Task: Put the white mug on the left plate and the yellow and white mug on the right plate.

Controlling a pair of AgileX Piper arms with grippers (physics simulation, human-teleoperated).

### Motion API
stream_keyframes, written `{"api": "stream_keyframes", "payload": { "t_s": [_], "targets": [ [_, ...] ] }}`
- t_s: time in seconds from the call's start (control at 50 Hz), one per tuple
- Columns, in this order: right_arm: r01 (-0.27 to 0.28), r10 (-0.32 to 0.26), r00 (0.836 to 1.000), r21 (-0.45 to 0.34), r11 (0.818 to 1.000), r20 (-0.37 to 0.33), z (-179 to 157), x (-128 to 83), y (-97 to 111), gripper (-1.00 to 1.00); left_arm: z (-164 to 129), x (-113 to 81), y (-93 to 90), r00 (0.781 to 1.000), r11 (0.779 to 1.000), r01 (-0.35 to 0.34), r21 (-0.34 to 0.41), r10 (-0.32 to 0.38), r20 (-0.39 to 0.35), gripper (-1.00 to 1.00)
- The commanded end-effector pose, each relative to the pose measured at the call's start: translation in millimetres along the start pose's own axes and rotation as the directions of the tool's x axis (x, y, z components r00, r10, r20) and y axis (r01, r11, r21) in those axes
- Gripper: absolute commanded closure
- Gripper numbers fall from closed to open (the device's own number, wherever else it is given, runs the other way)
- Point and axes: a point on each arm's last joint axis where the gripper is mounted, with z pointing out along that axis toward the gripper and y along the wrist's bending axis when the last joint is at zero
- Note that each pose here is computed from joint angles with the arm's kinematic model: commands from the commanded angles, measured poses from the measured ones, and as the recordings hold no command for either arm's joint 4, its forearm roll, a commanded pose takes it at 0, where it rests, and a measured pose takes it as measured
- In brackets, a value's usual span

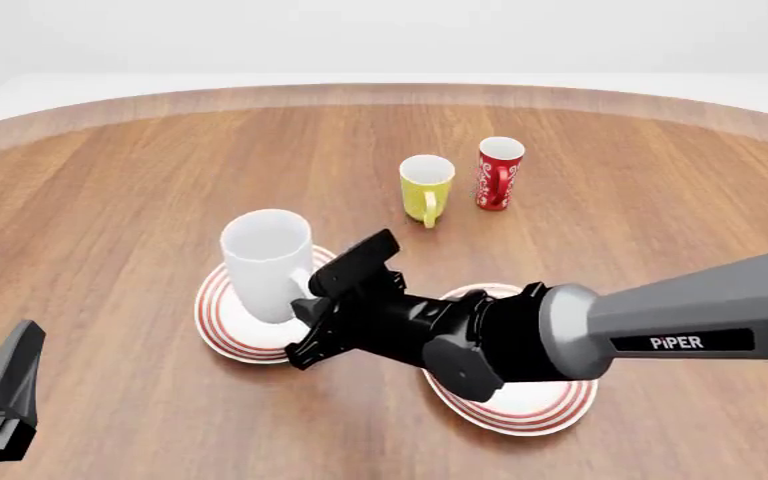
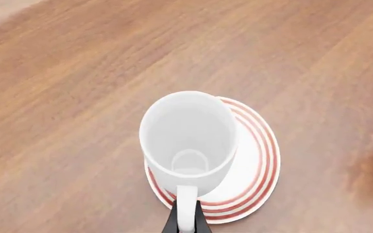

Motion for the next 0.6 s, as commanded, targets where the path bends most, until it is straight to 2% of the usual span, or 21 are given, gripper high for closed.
{"api": "stream_keyframes", "payload": {
  "t_s": [0.02, 0.6],
  "targets": [
    [-0.006, 0.006, 1.0, 0.0, 1.0, -0.001, 3.7, 0.2, -0.3, 1.0, 0.0, 0.0, 0.0, 1.0, 1.0, 0.0, 0.0, 0.0, 0.0, -1.0],
    [-0.003, 0.003, 1.0, -0.004, 1.0, -0.009, 10.0, 0.0, 1.8, 1.0, 0.0, 0.0, 0.0, 1.0, 1.0, 0.0, 0.0, 0.0, 0.0, -1.0]
  ]
}}
